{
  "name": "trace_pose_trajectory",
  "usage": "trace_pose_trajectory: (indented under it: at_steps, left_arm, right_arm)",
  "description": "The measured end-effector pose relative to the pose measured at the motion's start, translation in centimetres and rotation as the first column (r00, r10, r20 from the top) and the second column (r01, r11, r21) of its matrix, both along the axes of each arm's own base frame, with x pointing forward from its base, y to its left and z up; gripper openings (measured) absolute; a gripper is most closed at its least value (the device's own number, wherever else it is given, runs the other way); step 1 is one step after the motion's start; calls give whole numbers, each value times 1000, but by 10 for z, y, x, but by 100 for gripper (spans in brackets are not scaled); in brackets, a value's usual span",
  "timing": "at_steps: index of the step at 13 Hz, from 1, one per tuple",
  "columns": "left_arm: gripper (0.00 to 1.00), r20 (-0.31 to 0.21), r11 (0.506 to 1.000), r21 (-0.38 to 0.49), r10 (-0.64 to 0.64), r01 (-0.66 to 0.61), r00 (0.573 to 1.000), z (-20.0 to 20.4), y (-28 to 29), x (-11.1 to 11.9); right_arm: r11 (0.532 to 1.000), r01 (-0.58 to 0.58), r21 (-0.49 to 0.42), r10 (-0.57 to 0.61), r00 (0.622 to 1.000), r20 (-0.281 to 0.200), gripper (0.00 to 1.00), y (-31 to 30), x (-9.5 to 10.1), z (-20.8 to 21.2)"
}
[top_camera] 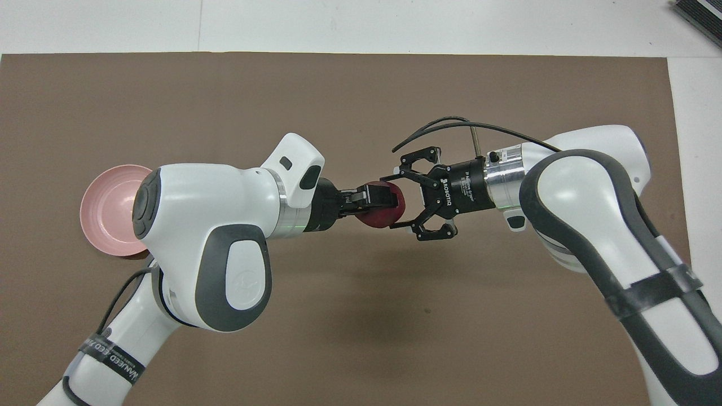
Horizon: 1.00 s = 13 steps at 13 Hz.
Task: Move apple from plate to bowl
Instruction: 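Close the right gripper on the apple and open the left gripper, then carry the apple with the right gripper while the left gripper withdraws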
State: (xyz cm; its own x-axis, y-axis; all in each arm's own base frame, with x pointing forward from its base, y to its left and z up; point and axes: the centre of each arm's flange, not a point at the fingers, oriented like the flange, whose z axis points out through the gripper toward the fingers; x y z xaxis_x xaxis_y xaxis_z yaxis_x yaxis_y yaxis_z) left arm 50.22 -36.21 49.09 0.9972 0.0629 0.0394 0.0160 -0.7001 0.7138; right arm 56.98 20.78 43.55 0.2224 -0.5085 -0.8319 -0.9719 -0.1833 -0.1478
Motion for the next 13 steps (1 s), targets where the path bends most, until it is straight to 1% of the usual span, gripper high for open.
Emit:
trace_pose_trajectory:
  at_steps: [1,2,4,6,7,8,9,11,13]
  left_arm:
    - [98,6,1000,0,-2,2,1000,3,-2,0]
    - [100,11,1000,2,-4,4,1000,5,-2,0]
    - [100,33,1000,25,-17,16,999,7,-1,1]
    - [100,65,997,71,-36,32,997,10,4,4]
    - [100,73,994,100,-51,43,996,12,10,6]
    - [100,74,987,147,-76,64,994,12,20,9]
    - [100,67,973,210,-110,94,992,11,34,12]
    - [100,44,935,328,-158,135,986,9,64,18]
    - [100,33,894,420,-185,154,982,6,91,25]
  right_arm:
    - [1000,0,0,0,1000,0,77,0,0,0]
    - [1000,2,0,-2,1000,0,77,-1,0,0]
    - [1000,6,-1,-6,1000,0,77,-4,1,0]
    - [1000,18,-3,-18,1000,3,77,-9,4,0]
    - [1000,26,-5,-26,1000,6,77,-14,6,1]
    - [999,33,-12,-33,999,12,77,-20,8,2]
    - [999,36,-28,-35,999,27,77,-29,12,4]
    - [995,30,-93,-23,997,70,77,-50,20,12]
    - [986,16,-163,1,994,108,77,-66,25,20]
